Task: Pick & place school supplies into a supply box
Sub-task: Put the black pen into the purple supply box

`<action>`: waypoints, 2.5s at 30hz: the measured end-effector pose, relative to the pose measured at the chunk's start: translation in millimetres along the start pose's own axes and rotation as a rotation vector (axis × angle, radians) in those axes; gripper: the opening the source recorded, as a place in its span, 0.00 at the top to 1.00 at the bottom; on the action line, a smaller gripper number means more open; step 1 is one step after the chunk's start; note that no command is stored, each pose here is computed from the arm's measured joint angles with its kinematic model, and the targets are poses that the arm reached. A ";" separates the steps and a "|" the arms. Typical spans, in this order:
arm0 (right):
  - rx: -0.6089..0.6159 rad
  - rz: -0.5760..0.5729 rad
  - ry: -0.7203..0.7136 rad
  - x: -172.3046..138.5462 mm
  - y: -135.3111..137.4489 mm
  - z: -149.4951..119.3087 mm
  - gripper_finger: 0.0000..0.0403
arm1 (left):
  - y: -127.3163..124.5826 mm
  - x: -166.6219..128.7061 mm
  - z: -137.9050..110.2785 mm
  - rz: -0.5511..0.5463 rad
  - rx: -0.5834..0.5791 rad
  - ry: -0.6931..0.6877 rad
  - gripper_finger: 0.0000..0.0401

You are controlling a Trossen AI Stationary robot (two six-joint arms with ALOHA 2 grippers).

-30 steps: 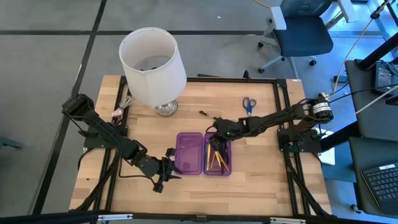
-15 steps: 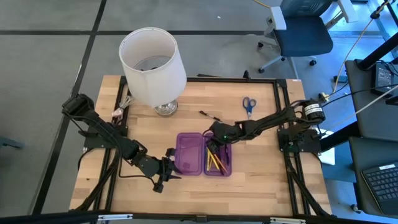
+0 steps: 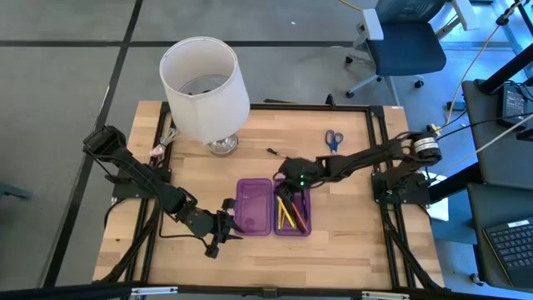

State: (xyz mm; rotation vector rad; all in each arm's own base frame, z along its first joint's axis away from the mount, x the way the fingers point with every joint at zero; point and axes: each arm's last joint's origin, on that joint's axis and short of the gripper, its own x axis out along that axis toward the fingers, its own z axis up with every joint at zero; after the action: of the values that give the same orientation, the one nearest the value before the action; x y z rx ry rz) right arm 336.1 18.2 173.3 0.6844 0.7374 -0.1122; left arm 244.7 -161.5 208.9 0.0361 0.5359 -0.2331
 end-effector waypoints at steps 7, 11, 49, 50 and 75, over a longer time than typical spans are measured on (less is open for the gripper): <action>-0.045 -0.305 0.028 -34.6 -5.4 36.7 0.69 | 0.0 0.0 -0.2 0.001 0.003 0.002 0.81; -0.033 -0.469 0.084 -43.6 -22.3 50.0 0.69 | 0.1 0.0 -0.2 0.001 0.003 0.002 0.81; -0.040 -0.578 0.344 18.6 -79.1 27.1 0.72 | 11.2 -81.5 -0.6 -0.039 0.020 -0.352 0.81; -0.042 -0.579 0.344 18.5 -79.1 27.1 0.74 | 14.5 -85.9 -6.3 -0.032 0.006 -0.382 0.81; -0.114 -0.662 0.358 -1.3 -35.8 69.6 0.90 | 38.0 -104.1 -55.5 0.021 -0.081 -0.551 0.81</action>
State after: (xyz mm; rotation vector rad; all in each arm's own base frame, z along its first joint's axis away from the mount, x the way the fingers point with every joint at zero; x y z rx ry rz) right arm 364.0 -52.4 192.3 0.3295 1.2881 -0.5581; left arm 138.8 -97.3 213.3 -0.0996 -0.0038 -0.1904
